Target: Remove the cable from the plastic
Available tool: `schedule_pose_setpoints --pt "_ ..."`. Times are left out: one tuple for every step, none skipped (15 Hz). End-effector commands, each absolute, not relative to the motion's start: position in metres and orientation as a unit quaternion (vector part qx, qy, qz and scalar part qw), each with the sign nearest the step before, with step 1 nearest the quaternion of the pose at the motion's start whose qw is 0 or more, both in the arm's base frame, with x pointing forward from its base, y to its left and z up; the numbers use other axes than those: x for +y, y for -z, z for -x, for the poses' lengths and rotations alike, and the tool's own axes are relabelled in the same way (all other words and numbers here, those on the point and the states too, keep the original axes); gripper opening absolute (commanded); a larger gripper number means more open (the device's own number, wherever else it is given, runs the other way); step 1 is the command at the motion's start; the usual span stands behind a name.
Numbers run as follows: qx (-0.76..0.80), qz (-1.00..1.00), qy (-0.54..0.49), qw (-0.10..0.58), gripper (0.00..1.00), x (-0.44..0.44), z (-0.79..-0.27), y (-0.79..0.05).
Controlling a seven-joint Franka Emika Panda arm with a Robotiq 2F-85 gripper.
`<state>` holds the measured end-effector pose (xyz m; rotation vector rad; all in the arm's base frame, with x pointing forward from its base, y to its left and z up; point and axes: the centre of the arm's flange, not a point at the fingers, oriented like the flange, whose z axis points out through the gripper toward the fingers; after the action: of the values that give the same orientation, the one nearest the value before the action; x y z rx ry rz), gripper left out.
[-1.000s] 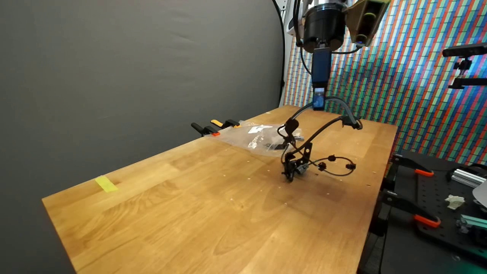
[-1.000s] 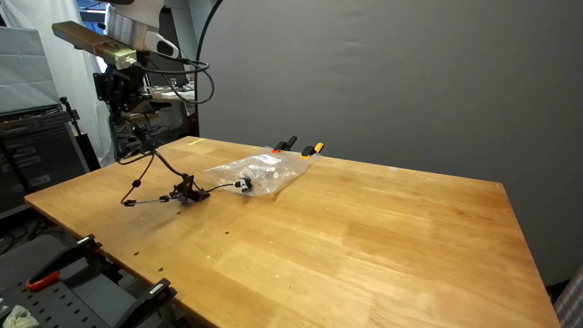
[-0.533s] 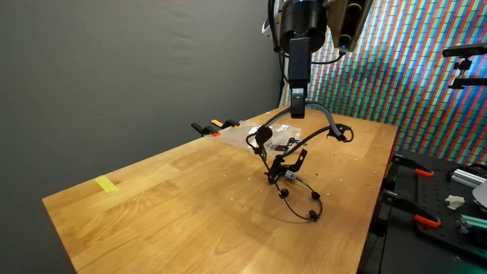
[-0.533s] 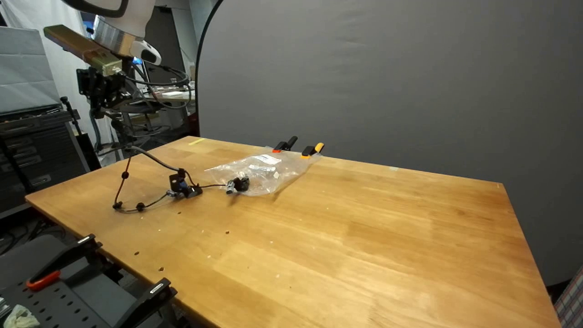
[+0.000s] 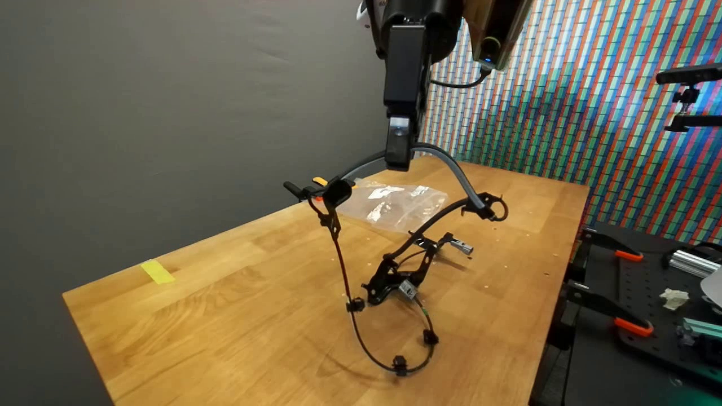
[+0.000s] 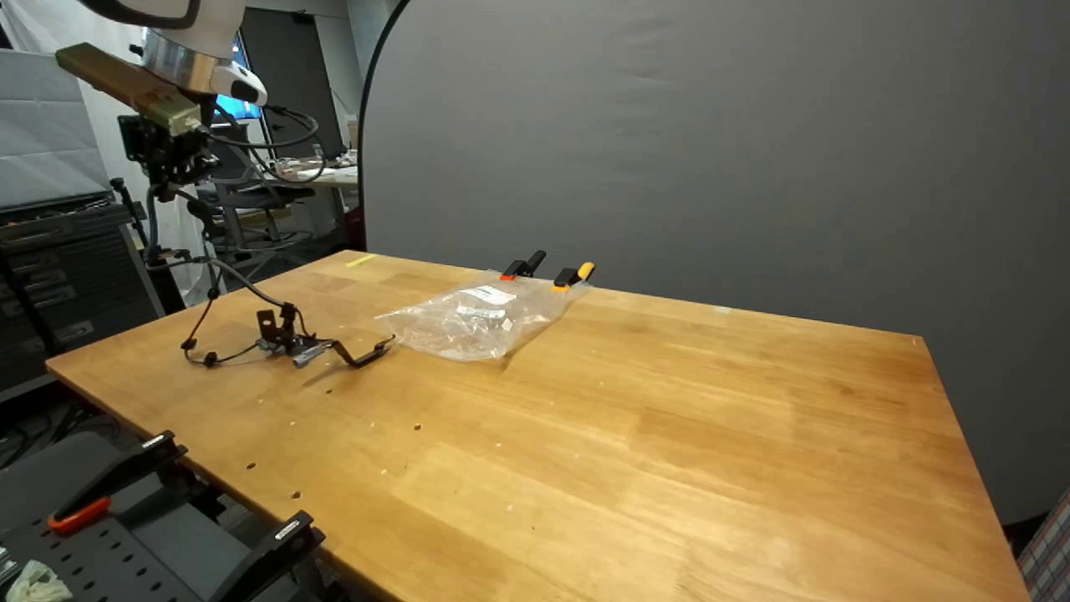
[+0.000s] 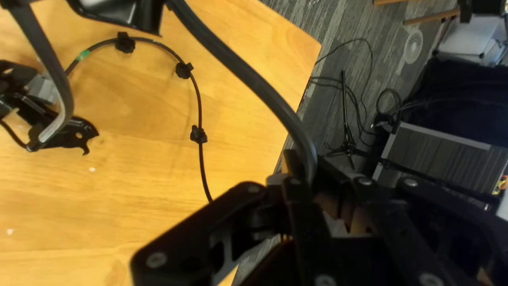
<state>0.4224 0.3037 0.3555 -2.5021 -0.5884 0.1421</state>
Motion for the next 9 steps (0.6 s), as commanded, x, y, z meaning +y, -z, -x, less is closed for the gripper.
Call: schedule_pose_setpoints --pt "-0.172 0.941 -0.01 0.292 0.03 0.269 -0.456 -0.347" --pt "-0.149 0.945 0.004 0.291 0.03 0.251 -0.467 -0.343" --pt "-0.124 0.948 0.016 0.292 0.03 0.23 -0.477 -0.34" --pt "-0.097 0.95 0.024 0.297 0.03 0.208 -0.487 -0.337" --pt "-0.069 0.949 0.032 0.305 0.03 0.182 -0.493 -0.336" --pt "-0.045 0.947 0.033 0.316 0.03 0.159 -0.499 -0.331" --pt "-0.017 0.942 0.032 0.332 0.03 0.132 -0.503 -0.327" --pt "0.007 0.938 0.031 0.345 0.03 0.108 -0.504 -0.319" --pt "0.031 0.932 0.028 0.359 0.03 0.085 -0.504 -0.311"
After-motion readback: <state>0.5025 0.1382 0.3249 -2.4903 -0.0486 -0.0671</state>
